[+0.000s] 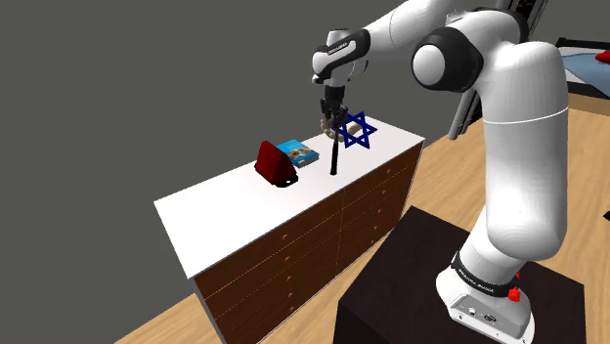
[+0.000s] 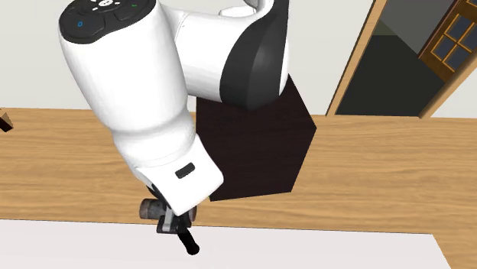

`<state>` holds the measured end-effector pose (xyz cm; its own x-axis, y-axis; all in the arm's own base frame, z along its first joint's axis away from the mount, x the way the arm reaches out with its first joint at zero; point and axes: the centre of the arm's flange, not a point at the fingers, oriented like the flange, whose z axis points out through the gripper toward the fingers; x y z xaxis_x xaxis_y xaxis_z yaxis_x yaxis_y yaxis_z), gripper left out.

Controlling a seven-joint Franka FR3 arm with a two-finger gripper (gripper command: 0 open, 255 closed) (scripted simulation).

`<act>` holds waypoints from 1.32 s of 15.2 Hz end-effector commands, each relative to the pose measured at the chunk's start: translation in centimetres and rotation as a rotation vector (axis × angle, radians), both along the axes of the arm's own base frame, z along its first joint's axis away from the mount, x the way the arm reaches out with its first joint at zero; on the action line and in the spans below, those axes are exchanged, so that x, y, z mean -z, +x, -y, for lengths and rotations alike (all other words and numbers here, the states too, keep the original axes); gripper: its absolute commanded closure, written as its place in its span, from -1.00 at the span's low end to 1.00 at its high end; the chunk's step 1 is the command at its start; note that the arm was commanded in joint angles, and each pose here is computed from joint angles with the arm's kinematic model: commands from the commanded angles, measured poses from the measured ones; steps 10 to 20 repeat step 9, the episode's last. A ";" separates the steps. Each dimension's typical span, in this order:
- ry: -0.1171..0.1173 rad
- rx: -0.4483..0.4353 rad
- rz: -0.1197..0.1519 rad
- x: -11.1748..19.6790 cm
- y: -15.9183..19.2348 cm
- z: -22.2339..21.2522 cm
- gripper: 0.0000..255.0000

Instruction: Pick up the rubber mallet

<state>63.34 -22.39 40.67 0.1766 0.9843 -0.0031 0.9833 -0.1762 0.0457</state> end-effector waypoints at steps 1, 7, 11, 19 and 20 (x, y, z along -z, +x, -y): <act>0.000 0.000 0.000 -1.2 -0.1 0.0 1.00; 0.000 0.000 0.000 -4.4 -0.1 0.0 1.00; 0.000 0.000 0.000 -4.4 -0.1 0.0 1.00; 0.000 0.000 0.000 -4.4 -0.1 0.0 1.00; 0.000 0.000 0.000 -4.4 -0.1 0.0 1.00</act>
